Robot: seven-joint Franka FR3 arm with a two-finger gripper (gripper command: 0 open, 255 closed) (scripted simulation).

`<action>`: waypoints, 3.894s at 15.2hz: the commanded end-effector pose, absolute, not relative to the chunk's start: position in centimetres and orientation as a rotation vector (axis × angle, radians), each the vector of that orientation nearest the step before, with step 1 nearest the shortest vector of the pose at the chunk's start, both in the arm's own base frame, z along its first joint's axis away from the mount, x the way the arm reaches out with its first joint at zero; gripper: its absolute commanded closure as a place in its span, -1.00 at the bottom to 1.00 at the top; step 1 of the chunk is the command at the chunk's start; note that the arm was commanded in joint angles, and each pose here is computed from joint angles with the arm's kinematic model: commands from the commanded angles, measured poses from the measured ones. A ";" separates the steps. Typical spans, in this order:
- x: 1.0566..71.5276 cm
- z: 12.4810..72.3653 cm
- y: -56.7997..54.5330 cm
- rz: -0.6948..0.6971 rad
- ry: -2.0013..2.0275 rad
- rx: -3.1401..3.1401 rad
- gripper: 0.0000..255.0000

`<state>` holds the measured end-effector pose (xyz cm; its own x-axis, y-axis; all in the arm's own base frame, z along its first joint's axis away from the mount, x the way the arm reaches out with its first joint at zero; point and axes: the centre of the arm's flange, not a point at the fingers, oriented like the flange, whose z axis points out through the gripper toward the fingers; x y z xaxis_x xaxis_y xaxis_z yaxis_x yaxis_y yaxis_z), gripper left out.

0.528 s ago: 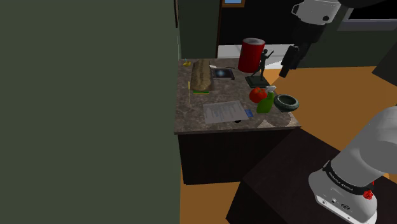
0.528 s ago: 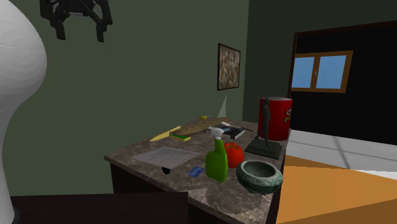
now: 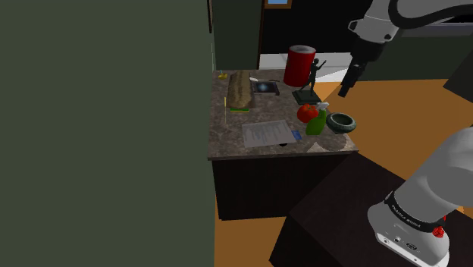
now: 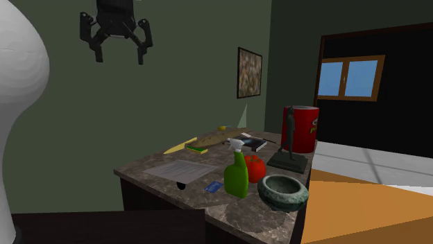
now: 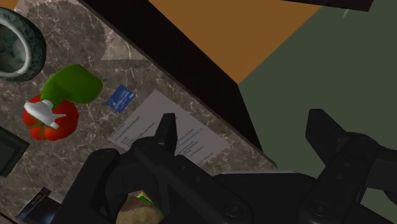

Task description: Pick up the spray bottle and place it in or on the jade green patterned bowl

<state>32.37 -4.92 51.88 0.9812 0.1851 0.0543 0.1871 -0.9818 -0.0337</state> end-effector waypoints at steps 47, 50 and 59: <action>50.4 22.5 -39.7 -0.071 -1.129 -2.848 -1.00; 50.4 22.5 -39.7 -0.071 -1.129 -2.848 -1.00; 50.4 22.5 -39.7 -0.071 -1.129 -2.848 1.00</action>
<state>50.41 -39.68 22.52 0.7278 0.6821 0.0715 0.6856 -0.7259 -0.0544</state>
